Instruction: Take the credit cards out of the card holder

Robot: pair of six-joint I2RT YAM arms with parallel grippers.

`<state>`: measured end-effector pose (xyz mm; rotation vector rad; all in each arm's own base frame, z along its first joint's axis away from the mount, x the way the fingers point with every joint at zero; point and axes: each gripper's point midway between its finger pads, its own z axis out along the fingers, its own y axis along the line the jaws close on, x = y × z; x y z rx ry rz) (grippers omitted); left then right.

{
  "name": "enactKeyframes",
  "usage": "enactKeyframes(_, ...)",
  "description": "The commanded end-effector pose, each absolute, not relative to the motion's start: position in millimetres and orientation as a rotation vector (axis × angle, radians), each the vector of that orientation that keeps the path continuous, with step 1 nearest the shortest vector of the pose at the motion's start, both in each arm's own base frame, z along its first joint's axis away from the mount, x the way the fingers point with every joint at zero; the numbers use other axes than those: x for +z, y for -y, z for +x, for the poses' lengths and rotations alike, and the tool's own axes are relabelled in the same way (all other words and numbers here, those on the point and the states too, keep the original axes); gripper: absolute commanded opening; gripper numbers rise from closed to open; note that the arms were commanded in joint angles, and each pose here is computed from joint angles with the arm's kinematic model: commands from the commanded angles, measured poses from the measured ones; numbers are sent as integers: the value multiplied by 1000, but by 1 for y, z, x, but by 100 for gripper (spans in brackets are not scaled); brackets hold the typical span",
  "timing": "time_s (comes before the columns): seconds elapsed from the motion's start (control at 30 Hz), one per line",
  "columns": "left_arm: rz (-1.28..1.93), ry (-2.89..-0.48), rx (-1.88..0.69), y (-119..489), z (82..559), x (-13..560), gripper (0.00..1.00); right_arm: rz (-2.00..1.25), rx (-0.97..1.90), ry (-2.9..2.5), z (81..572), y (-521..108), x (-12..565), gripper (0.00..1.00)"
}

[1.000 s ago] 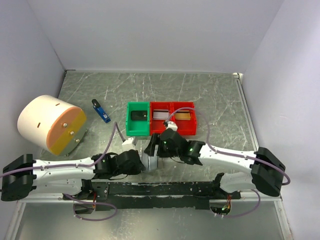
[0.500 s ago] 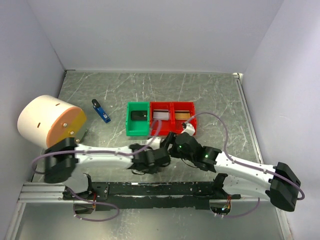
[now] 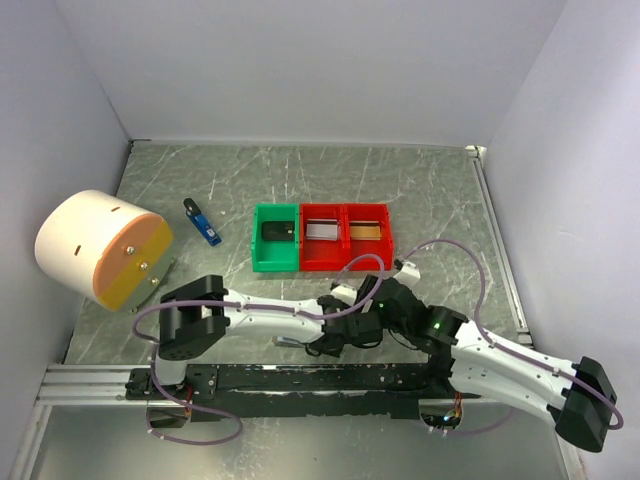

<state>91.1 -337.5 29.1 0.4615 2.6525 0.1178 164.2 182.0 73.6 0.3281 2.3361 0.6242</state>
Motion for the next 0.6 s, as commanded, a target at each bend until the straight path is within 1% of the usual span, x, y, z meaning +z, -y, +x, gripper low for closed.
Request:
enactKeyframes(0.0, 568, -2598, -248, 387, 75, 54, 62, 320, 718, -2303, 172, -199, 91, 75)
enactKeyframes(0.07, 598, -2574, -434, 399, 67, 67, 63, 280, 760, -2303, 171, -207, 95, 75)
enactKeyframes(0.17, 600, -2519, -649, 400, 59, 92, 68, 246, 827, -2285, 170, -216, 102, 73)
enactKeyframes(0.27, 620, -2455, -820, 392, 51, 123, 69, 173, 895, -2266, 167, -226, 113, 64)
enactKeyframes(0.5, 481, -2404, -881, 343, 59, 142, 70, 20, 1077, -2213, 161, -257, 139, 43)
enactKeyframes(0.57, 420, -2407, -847, 327, 64, 142, 70, -37, 1155, -2197, 155, -269, 147, 35)
